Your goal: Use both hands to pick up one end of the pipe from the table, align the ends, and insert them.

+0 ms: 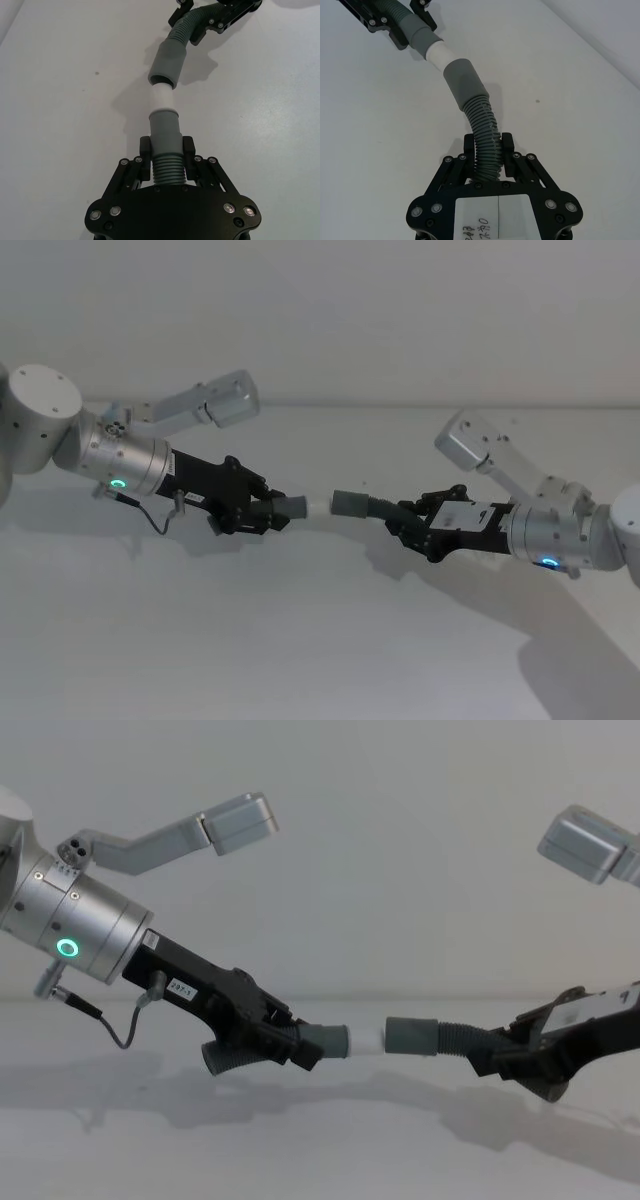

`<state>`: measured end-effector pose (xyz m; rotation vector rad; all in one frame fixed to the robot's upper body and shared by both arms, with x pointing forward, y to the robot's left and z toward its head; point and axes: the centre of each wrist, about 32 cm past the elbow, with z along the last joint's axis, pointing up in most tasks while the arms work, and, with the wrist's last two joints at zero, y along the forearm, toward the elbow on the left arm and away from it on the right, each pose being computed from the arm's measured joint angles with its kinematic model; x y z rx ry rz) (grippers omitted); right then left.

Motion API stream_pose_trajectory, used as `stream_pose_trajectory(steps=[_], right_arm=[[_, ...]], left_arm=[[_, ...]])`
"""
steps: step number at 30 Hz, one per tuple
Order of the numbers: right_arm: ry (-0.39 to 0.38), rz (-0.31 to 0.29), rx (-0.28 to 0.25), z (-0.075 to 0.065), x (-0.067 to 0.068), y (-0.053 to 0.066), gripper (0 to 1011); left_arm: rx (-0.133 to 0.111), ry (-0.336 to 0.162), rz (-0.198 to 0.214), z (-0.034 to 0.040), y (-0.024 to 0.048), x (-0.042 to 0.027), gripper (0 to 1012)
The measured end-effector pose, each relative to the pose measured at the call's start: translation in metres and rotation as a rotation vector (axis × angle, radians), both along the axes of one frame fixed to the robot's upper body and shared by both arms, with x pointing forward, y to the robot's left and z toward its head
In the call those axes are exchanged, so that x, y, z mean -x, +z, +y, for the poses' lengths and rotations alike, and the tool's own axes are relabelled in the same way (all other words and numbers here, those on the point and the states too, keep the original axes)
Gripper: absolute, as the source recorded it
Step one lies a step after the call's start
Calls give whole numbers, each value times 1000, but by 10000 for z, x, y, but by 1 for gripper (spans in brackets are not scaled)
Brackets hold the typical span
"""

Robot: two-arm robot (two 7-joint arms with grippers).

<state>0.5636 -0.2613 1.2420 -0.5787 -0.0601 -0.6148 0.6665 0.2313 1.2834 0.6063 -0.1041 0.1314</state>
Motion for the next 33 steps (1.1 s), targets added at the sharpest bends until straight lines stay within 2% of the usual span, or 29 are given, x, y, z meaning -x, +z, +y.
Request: stream_pose_trajectory(steps=[33], right_arm=[[24,0,0,-60,-45,4,304]], left_arm=[[-2,-3,2,-40,-10,-43,366]])
